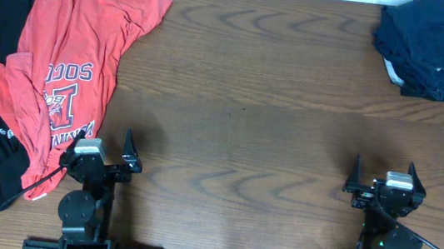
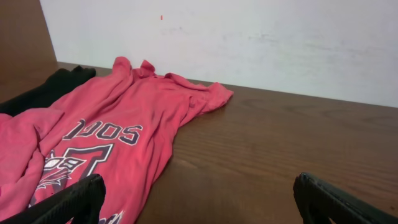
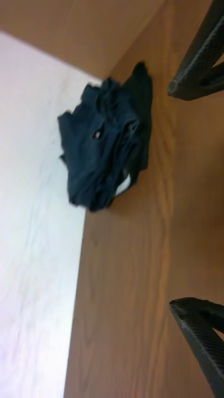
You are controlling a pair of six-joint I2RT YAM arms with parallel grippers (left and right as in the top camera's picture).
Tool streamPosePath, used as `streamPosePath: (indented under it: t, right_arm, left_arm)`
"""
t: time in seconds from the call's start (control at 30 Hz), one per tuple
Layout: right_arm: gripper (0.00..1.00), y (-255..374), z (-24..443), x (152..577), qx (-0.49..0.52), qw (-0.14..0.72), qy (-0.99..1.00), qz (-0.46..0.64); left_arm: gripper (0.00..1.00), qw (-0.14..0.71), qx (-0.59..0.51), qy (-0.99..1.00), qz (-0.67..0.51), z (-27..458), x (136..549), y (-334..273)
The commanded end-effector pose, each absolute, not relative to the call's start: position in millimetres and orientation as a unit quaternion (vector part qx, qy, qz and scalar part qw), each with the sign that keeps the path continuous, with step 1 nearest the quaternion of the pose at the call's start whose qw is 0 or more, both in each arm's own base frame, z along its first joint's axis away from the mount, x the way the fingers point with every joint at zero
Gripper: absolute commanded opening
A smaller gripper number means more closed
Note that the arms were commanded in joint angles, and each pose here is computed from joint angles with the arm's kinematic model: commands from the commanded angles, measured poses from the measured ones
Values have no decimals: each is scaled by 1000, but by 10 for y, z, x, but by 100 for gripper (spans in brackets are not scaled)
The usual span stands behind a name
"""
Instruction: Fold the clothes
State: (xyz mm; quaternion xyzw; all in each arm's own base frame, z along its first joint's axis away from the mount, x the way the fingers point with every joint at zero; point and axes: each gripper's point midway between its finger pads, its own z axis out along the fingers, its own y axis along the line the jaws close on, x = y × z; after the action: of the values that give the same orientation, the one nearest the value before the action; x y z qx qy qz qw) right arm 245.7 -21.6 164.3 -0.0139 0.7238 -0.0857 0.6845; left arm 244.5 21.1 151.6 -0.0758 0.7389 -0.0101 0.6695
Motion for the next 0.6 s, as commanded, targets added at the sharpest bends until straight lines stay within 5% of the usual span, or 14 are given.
streamPosePath:
  t: [0.0, 0.57]
  right_arm:
    - [99, -89, 1701, 2466, -36, 698, 713, -54]
    - [99, 193, 2103, 2426, -94, 756, 648, -5]
  left_arm:
    - [98, 651, -80, 755, 3, 1372, 2427, 253]
    - [98, 651, -95, 753, 21, 1370, 2417, 332]
